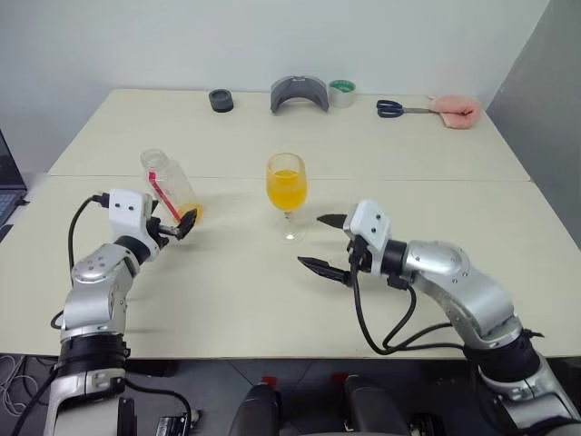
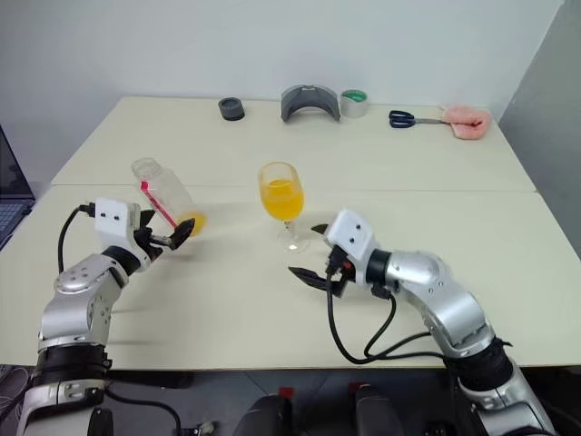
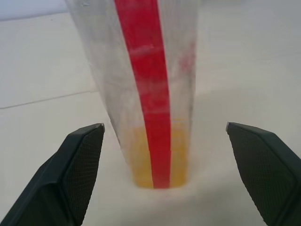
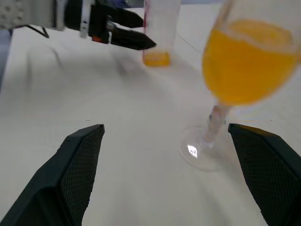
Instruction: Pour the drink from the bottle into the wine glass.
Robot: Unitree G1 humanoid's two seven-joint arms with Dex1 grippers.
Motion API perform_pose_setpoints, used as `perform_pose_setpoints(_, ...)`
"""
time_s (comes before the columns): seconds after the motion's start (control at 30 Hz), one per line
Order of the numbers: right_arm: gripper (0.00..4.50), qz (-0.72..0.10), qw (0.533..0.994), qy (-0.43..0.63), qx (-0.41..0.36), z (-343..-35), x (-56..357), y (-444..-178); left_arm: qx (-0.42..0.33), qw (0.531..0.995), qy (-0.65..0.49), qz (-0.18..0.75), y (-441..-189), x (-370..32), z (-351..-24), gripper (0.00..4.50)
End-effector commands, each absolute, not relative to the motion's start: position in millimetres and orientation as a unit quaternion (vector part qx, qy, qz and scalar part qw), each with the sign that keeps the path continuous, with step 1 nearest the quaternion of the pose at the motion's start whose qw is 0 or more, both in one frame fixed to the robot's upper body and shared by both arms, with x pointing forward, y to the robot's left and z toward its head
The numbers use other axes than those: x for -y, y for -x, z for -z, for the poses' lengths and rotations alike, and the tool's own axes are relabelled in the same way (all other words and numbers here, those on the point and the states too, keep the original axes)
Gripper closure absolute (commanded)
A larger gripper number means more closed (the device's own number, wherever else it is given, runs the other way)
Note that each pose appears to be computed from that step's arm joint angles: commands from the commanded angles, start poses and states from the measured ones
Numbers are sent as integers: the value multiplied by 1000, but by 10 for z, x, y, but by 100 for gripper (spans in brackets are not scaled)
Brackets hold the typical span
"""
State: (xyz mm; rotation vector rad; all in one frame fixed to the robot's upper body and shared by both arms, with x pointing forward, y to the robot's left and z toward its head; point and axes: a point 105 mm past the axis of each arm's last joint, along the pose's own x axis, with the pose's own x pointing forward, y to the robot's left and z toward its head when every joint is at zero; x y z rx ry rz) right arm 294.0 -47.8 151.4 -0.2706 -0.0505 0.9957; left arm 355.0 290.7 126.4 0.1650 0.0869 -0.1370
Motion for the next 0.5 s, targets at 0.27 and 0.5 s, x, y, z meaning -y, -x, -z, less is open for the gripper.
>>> perform_pose_setpoints(0.27, 0, -263, 958, 17, 111, -1425, 985, -3037, 3, 998, -49, 28, -3166, -2795, -1344, 4)
perform_pose_setpoints(0.5, 0, -223, 967, 17, 121, -1427, 1117, -3135, 5, 998, -46, 39, -3058, -2647, -1329, 4)
